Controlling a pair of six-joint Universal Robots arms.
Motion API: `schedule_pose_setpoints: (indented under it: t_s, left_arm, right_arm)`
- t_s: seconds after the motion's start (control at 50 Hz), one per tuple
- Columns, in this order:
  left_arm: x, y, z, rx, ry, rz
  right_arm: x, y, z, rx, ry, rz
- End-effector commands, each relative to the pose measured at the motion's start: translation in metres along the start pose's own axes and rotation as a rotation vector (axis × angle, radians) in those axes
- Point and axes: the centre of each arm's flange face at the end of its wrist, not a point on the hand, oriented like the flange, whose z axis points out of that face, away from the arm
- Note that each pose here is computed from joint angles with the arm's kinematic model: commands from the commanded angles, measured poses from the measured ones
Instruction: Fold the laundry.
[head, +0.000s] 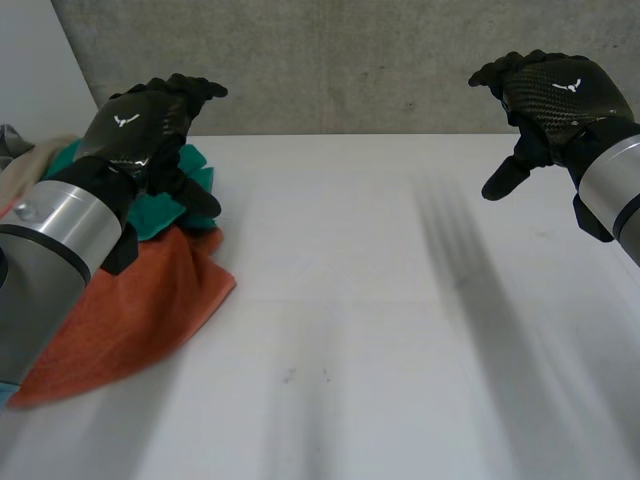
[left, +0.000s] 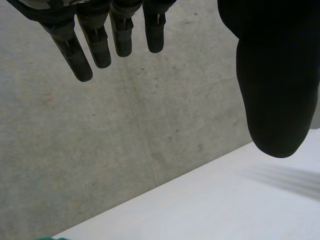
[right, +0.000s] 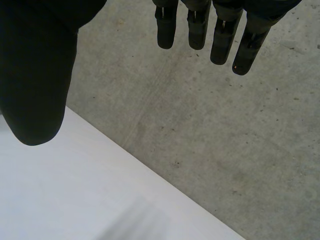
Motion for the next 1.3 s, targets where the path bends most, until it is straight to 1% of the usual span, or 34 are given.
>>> schedule_pose_setpoints:
  t_s: [0.02, 0.1, 0.12, 0.18, 0.2, 0.26, 0.28, 0.34, 0.36, 0.44, 0.56, 0.74, 0.86, 0.96, 1.04, 1.06, 1.12, 1.14, 1.2, 1.22, 1.28, 1.3]
  left_arm:
    - [-0.005, 0.000, 0.005, 0.004, -0.040, 0.041]
    - [-0.009, 0.019, 0.019, -0.036, -0.044, 0.129]
    - [-0.013, 0.027, 0.030, -0.037, -0.054, 0.179]
    - [-0.022, 0.045, 0.048, -0.055, -0.072, 0.267]
    - [-0.030, 0.063, 0.062, -0.086, -0.082, 0.326]
    - [-0.044, 0.092, 0.079, -0.146, -0.094, 0.415]
    - [-0.054, 0.108, 0.090, -0.177, -0.104, 0.471]
    - [-0.073, 0.125, 0.105, -0.205, -0.141, 0.542]
    - [-0.085, 0.136, 0.113, -0.225, -0.165, 0.574]
    - [-0.107, 0.157, 0.127, -0.255, -0.204, 0.603]
    - [-0.116, 0.162, 0.132, -0.256, -0.217, 0.603]
    - [-0.119, 0.176, 0.137, -0.256, -0.212, 0.605]
    - [-0.121, 0.173, 0.142, -0.235, -0.223, 0.612]
    - [-0.124, 0.156, 0.150, -0.169, -0.253, 0.627]
    - [-0.119, 0.119, 0.158, -0.058, -0.292, 0.634]
    - [-0.115, 0.109, 0.159, -0.029, -0.295, 0.632]
    - [-0.086, 0.071, 0.160, 0.096, -0.280, 0.577]
    - [-0.060, 0.044, 0.157, 0.186, -0.246, 0.508]
    - [-0.032, 0.019, 0.149, 0.262, -0.193, 0.418]
    - [-0.013, 0.007, 0.143, 0.298, -0.147, 0.345]
    - [0.019, -0.005, 0.133, 0.340, -0.064, 0.227]
    - [0.045, -0.007, 0.125, 0.349, 0.010, 0.134]
  right_arm:
    - [0.000, 0.002, 0.001, -0.006, -0.003, -0.010]
    - [-0.001, 0.005, 0.002, -0.017, -0.004, -0.025]
    - [-0.002, 0.005, 0.002, -0.016, -0.005, -0.027]
    - [-0.002, 0.006, 0.002, -0.021, -0.008, -0.027]
    - [-0.002, 0.006, 0.002, -0.020, -0.009, -0.027]
    - [-0.003, 0.007, 0.003, -0.023, -0.010, -0.027]
    - [-0.003, 0.007, 0.003, -0.023, -0.010, -0.027]
    - [-0.003, 0.007, 0.002, -0.025, -0.010, -0.028]
    - [-0.003, 0.008, 0.003, -0.026, -0.010, -0.028]
    - [-0.003, 0.012, 0.004, -0.038, -0.013, -0.031]
    - [-0.004, 0.017, 0.006, -0.056, -0.016, -0.035]
    - [-0.005, 0.027, 0.010, -0.084, -0.022, -0.043]
    - [-0.004, 0.029, 0.011, -0.089, -0.021, -0.065]
    - [-0.003, 0.029, 0.011, -0.086, -0.019, -0.069]
    - [-0.003, 0.028, 0.011, -0.085, -0.019, -0.069]
    - [-0.003, 0.028, 0.011, -0.085, -0.019, -0.069]
    - [-0.003, 0.027, 0.012, -0.082, -0.018, -0.069]
    - [-0.003, 0.027, 0.012, -0.081, -0.016, -0.070]
    - [0.000, 0.026, 0.013, -0.078, -0.009, -0.067]
    - [0.000, 0.026, 0.013, -0.077, -0.007, -0.066]
    - [0.002, 0.024, 0.013, -0.072, -0.001, -0.067]
    - [0.002, 0.024, 0.013, -0.071, 0.000, -0.067]
